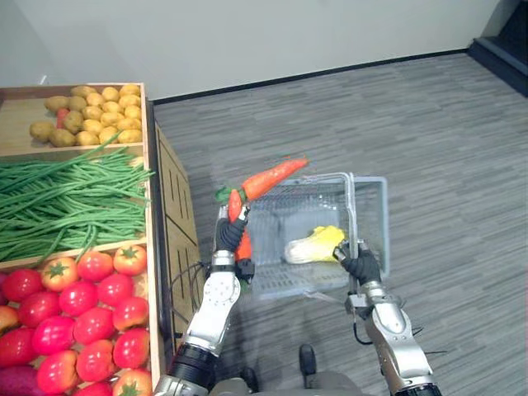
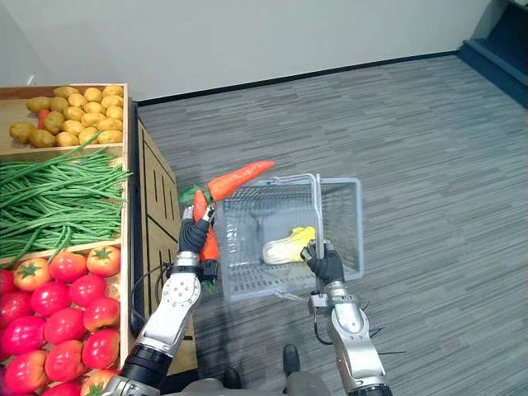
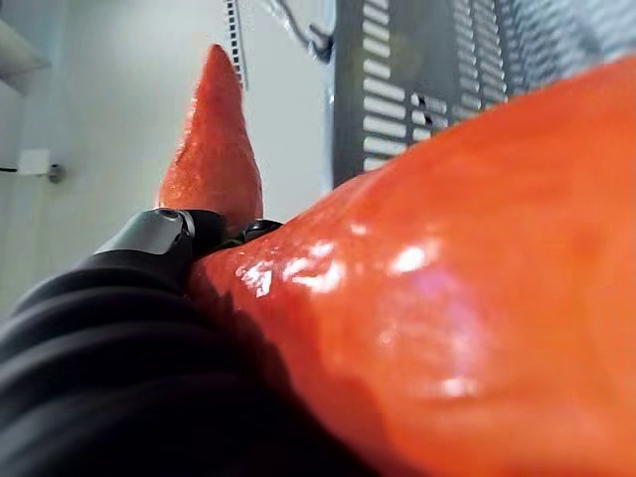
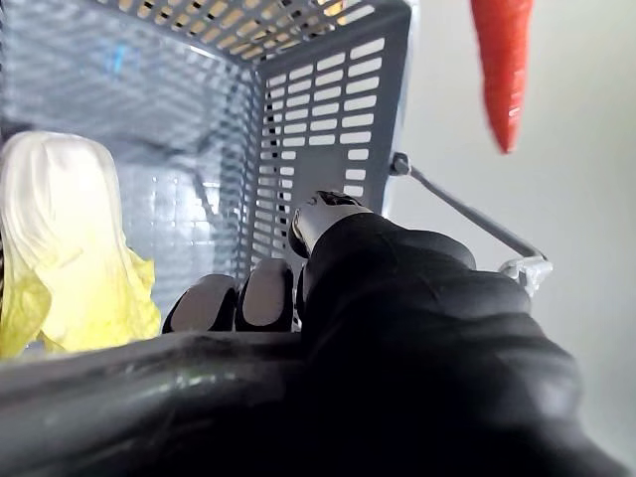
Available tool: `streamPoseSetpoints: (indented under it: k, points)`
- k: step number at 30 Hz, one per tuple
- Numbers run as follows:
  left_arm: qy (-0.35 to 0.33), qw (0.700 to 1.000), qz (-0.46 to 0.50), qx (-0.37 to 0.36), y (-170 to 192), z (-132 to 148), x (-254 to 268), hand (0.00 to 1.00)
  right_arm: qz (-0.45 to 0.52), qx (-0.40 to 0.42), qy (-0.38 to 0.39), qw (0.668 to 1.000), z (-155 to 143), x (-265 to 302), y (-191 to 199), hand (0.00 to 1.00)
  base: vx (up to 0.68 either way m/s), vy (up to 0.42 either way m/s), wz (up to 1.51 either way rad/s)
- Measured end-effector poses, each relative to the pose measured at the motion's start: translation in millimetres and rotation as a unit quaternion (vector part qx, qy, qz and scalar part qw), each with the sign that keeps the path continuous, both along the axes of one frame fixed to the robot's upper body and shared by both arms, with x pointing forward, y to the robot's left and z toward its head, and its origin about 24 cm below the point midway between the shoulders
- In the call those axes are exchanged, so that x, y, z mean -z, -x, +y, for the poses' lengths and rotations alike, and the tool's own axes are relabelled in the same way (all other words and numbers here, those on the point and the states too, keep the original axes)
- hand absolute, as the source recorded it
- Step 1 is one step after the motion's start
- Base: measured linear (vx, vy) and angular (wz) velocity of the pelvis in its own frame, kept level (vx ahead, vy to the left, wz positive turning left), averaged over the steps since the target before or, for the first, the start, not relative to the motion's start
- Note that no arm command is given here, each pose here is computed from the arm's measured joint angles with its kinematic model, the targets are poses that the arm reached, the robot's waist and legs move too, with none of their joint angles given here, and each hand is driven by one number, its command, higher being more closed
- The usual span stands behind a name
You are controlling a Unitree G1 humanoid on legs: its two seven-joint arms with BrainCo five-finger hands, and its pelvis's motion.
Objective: Pick vegetable in the basket
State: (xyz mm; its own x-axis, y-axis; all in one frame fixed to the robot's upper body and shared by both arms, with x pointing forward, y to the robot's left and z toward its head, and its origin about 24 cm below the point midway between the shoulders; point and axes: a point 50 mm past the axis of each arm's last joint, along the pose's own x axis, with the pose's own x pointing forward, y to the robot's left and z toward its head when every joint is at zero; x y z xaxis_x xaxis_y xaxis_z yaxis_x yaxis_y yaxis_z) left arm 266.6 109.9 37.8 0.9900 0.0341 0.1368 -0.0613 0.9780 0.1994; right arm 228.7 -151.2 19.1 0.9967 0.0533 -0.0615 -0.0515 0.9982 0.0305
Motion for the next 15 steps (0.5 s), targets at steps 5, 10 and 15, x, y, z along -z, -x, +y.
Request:
streamPoseSetpoints:
  k: [5, 10, 15]
  points:
    - [-0.03, 0.996, 0.082, 0.023, 7, -4, 36, 1.0, 0.003, -0.024, -0.005, 1.0, 14, 1, 1, 1.0, -0.02, 0.013, 0.01]
    - [-0.045, 0.989, 0.136, 0.021, 12, -2, 59, 1.0, 0.007, -0.051, -0.012, 0.999, 29, 2, 3, 1.0, -0.04, 0.001, -0.02]
    - [-0.058, 0.986, 0.152, 0.022, 6, -2, 65, 1.0, 0.013, -0.07, -0.043, 0.997, 39, 3, 5, 1.0, -0.02, 0.002, -0.02]
